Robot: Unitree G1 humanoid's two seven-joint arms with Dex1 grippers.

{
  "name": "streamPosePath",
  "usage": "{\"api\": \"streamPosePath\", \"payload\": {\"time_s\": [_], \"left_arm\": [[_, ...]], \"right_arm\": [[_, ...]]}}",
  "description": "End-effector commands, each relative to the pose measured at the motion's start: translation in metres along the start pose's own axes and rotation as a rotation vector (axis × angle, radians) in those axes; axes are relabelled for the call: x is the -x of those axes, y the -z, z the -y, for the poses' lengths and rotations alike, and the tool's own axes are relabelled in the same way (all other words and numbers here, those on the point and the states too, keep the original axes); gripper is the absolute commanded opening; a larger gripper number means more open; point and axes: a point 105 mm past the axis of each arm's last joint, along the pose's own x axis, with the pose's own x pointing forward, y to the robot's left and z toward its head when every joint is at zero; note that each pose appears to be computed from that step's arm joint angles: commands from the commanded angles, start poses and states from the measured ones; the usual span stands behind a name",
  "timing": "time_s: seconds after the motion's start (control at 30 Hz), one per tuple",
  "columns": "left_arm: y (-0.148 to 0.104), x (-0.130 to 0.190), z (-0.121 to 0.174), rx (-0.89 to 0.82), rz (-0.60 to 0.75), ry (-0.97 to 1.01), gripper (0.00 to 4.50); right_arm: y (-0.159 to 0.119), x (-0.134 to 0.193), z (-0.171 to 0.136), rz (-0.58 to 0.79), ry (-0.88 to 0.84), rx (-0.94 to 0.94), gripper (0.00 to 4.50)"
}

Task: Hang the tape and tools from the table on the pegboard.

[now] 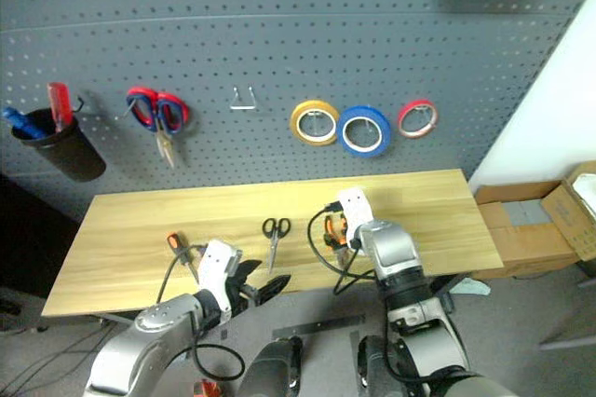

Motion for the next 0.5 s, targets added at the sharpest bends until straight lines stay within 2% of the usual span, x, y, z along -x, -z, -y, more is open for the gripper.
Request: {"api": "streamPosePath", "payload": {"time_s": [0.03,0.17,0.33,0.5], "left_arm": [[-0.007,0.012,0.000,-0.032,0.031,-0.025,4.50],[-0.004,0.021,-0.005,-0.030,0.021,-0.051,4.50],[-0.005,0.026,-0.006,-0.029,0.024,-0.069,4.50],[-0.005,0.031,-0.003,-0.020,0.021,-0.075,4.50]], "right_arm": [[-0.005,0.000,-0.006,-0.031,0.015,-0.082,4.47],[-0.008,-0.007,-0.009,-0.045,0.059,-0.066,4.47],[-0.011,-0.017,0.004,-0.037,0.167,-0.030,4.47],[-0.014,-0.027,-0.010,-0.027,0.151,-0.008,4.47]]}}
